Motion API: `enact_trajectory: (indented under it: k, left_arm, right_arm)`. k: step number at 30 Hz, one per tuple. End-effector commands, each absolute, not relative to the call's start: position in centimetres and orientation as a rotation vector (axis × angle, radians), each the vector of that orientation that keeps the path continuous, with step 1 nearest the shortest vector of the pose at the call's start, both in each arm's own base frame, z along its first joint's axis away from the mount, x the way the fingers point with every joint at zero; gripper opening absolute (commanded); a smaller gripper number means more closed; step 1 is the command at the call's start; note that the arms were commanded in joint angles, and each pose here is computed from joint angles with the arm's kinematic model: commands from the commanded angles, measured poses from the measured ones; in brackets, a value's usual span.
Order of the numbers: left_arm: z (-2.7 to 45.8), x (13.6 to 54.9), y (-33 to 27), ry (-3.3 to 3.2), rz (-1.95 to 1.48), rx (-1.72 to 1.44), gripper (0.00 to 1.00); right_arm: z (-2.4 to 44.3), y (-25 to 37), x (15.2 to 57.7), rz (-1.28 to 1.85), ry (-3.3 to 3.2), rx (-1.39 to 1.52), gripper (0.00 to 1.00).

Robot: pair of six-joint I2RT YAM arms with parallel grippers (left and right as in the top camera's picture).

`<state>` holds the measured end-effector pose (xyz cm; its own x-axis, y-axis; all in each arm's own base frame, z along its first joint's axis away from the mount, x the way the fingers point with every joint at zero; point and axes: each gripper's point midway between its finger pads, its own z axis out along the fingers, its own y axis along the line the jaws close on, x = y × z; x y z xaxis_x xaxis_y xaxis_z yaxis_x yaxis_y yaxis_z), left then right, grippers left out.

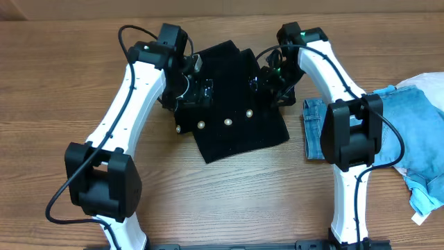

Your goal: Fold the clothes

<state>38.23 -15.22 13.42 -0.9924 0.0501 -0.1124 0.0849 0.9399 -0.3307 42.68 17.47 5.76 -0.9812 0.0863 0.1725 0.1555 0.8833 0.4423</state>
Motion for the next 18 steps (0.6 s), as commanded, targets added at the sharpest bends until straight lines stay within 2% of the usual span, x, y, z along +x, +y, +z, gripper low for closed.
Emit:
enact_trajectory:
  k: [1,6,12,18]
  left_arm:
    - [14.8,39.6,-12.3,2.946,-0.475,-0.052,0.91]
    - [14.7,40.5,-5.8,2.931,-0.470,-0.469,0.93]
    - [14.3,38.0,3.2,2.935,-0.447,-0.832,0.93]
    - [14.3,36.3,7.9,2.912,-0.443,-0.953,0.94]
  right_arm:
    - [12.1,17.5,43.8,-0.785,-3.038,-0.144,1.00]
    - [12.6,19.3,42.3,-0.773,-3.033,0.012,1.00]
    - [10.3,21.1,42.5,-0.511,-3.154,0.160,1.00]
    - [6.8,20.4,42.7,-0.471,-3.116,0.125,1.00]
